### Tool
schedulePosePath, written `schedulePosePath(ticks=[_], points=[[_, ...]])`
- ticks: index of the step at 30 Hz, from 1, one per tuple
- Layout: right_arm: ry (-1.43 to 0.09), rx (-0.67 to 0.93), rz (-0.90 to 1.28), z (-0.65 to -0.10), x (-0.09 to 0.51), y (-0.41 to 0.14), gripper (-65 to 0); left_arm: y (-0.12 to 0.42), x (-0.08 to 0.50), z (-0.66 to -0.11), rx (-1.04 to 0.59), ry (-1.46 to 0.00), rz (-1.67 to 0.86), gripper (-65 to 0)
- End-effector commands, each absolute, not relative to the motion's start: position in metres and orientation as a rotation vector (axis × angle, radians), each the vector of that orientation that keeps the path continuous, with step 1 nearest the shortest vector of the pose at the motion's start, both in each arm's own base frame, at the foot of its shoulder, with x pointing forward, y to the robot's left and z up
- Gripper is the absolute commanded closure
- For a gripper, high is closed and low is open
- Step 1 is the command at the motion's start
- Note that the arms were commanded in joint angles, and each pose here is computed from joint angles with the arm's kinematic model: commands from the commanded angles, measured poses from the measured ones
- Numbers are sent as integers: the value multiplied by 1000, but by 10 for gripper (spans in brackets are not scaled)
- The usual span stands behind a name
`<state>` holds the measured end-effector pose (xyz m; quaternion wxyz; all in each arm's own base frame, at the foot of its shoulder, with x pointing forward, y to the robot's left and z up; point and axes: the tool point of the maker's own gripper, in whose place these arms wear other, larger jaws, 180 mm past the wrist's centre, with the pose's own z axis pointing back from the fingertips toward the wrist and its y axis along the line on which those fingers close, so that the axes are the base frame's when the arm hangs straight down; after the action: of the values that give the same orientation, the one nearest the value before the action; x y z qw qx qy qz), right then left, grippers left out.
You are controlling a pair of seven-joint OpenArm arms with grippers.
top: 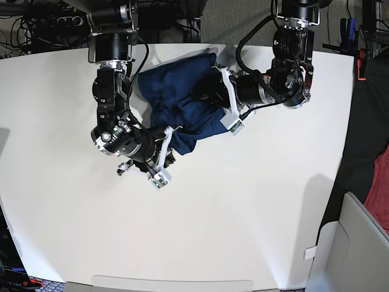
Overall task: Fold the T-shirt properly
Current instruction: 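Grasp the bundle's sides with both grippers and square it, then press and tuck the loose fabric into the bundle with both grippers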
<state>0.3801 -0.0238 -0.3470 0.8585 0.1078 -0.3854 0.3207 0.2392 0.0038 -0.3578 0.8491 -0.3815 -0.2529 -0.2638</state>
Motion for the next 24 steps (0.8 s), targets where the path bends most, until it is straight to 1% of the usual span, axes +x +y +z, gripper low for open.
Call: schedulePosePath(ticks=[1, 6, 9, 11, 19, 24], points=[[-910, 252, 678, -321, 397, -12, -78, 2, 246, -349, -822, -569, -555, -136], [-967, 243, 683, -302, 407, -9, -78, 4, 259, -345, -820, -593, -546, -136], [-1015, 215, 688, -287, 405, -14, -78, 5, 269, -340, -826, -634, -529, -139], [-1019, 184, 685, -287, 399, -27, -78, 6, 272, -341, -832, -646, -509, -149], [-974, 106, 711, -306, 356, -60, -78, 56, 303, -336, -783, -757, -325, -192], [-945, 53, 739, -307, 325, -74, -78, 66, 318, -345, -791, -753, -263, -194]])
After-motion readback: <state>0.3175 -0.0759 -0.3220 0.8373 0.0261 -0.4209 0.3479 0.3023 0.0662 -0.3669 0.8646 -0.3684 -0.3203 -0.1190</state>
